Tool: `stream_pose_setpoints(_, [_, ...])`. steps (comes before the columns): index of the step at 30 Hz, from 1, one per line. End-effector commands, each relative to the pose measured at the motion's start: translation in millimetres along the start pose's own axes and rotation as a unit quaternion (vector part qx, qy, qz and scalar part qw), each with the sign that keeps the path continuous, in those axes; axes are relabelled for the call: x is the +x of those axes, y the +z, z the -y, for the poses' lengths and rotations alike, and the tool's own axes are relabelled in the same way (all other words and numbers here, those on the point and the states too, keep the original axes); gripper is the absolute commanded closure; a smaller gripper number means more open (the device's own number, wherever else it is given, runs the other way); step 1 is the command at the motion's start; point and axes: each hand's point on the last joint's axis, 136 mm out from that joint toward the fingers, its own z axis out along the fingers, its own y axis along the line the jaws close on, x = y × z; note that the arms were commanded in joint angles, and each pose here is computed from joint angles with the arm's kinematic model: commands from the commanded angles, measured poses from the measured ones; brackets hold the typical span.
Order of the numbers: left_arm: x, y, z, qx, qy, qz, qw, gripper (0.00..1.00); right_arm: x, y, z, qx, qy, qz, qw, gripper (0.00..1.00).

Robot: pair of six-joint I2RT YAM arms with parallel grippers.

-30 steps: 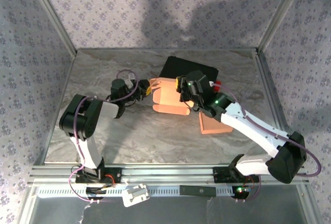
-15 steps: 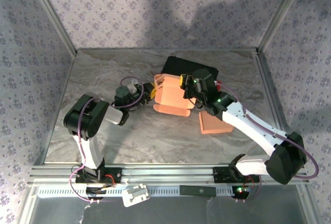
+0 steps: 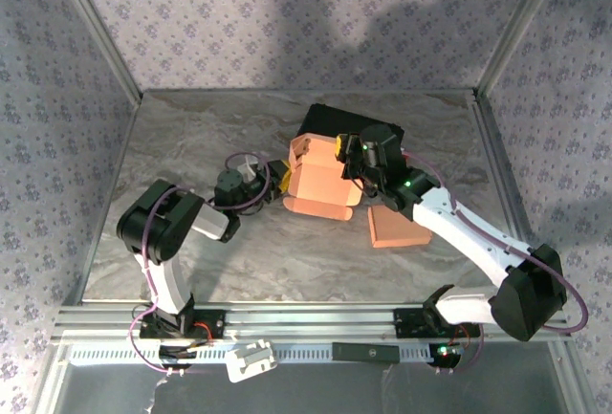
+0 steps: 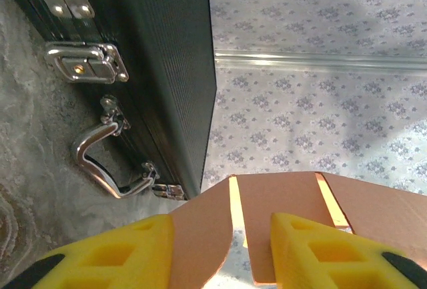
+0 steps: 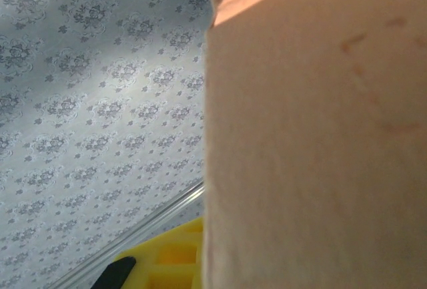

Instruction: Fold the paper box

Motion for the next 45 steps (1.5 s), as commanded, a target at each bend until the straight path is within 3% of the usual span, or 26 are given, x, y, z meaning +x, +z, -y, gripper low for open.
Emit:
stream_pose_setpoints(1, [1, -5, 19, 0.03, 0.026, 0.003, 0.999, 0.53, 1, -2, 0, 0.0, 0.049, -0.007, 0.999, 1.0])
stream_pose_setpoints(10, [1, -10, 3, 0.028, -0.024, -0.002, 0.999, 0.43, -3, -8, -3, -0.005, 0.052, -0.005, 0.999, 1.0])
stream_pose_setpoints(18, [5, -12, 11, 0.024, -0.054, -0.015, 0.998, 0.41, -6, -9, -4, -0.007, 0.054, -0.006, 0.998, 1.0])
stream_pose_setpoints(38, [42, 3, 12, -0.015, 0.023, -0.076, 0.997, 0.34, -4, 0, -1, -0.001, 0.056, -0.019, 0.998, 1.0])
stream_pose_setpoints(45, [44, -16, 2, -0.083, 0.055, -0.076, 0.992, 0.34, -3, 2, 11, 0.013, 0.043, -0.02, 0.999, 1.0])
